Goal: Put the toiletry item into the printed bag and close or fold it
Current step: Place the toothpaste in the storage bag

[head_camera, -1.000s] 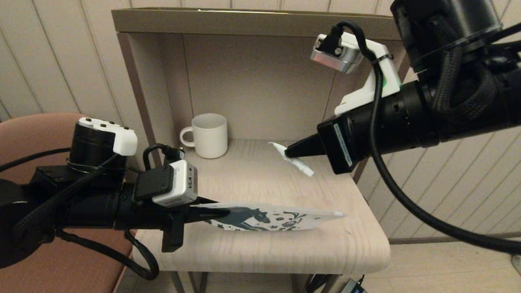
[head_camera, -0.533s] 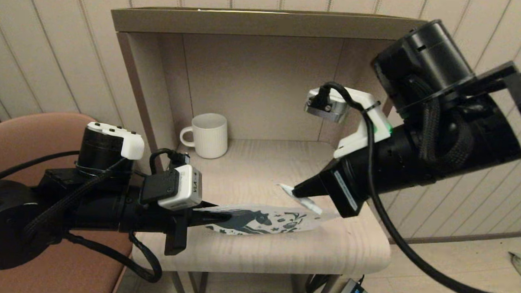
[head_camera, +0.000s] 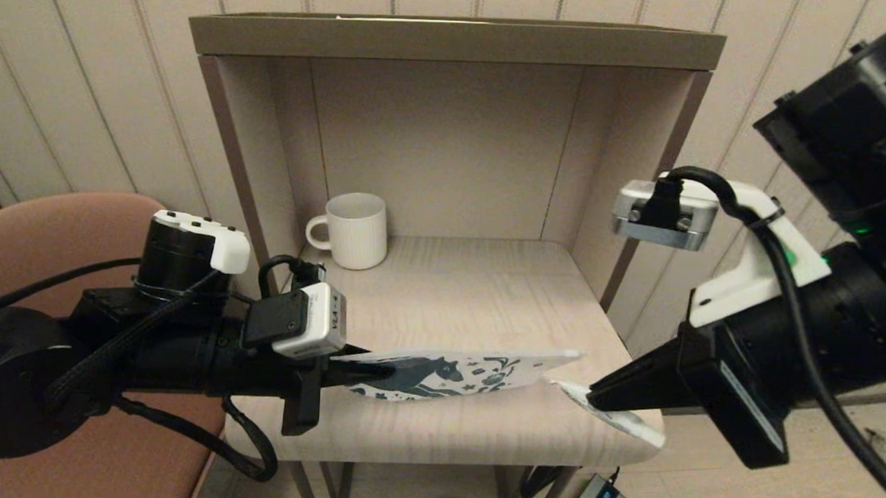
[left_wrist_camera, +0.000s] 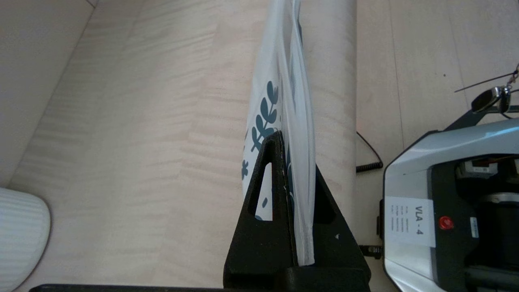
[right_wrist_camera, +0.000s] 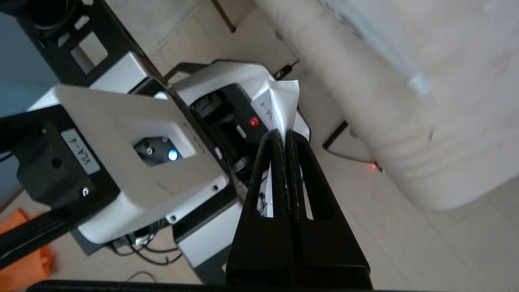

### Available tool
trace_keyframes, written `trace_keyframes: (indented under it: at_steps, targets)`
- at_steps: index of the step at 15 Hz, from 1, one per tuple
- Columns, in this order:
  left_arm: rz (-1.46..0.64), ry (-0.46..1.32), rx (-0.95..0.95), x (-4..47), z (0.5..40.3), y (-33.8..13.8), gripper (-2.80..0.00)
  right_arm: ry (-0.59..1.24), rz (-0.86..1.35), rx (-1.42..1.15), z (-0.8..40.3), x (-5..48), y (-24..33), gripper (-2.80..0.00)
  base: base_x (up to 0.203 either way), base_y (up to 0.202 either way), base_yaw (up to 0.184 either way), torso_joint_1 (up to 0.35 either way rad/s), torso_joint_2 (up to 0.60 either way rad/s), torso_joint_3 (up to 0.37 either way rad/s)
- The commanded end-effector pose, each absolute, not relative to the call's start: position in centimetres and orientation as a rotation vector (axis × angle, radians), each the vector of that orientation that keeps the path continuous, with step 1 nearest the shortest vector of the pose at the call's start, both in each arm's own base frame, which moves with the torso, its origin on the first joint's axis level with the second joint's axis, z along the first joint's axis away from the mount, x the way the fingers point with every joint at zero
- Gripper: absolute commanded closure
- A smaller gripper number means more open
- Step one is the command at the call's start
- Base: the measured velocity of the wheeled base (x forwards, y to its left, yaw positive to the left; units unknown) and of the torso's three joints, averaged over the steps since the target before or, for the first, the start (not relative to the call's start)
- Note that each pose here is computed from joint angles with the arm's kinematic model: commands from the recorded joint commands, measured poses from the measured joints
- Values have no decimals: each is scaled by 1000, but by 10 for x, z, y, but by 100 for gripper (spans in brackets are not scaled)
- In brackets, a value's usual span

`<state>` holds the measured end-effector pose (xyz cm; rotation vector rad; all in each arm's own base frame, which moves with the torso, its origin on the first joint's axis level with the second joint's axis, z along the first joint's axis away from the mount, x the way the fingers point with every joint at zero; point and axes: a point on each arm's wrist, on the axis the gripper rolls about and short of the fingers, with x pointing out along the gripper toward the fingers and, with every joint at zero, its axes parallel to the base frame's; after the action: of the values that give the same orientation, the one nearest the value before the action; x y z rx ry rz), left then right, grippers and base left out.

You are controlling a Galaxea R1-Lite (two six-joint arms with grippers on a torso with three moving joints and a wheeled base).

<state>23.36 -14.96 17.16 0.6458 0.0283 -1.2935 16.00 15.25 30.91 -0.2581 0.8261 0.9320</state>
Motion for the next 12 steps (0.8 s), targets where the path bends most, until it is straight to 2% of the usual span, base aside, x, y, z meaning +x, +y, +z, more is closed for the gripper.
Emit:
trace_keyframes:
  at_steps: [1, 7, 12]
  targets:
    - [-1298, 21, 648, 233, 172, -150, 0, 846, 919, -254, 309, 165, 154, 0, 0, 0, 0, 0, 0, 0]
    - [-1311, 21, 648, 231, 169, -150, 0, 985, 850, -137, 320, 194, 173, 0, 0, 0, 0, 0, 0, 0]
    - [-1302, -149, 671, 227, 171, -164, 0, 1043, 880, -115, 316, 195, 177, 0, 0, 0, 0, 0, 0, 0]
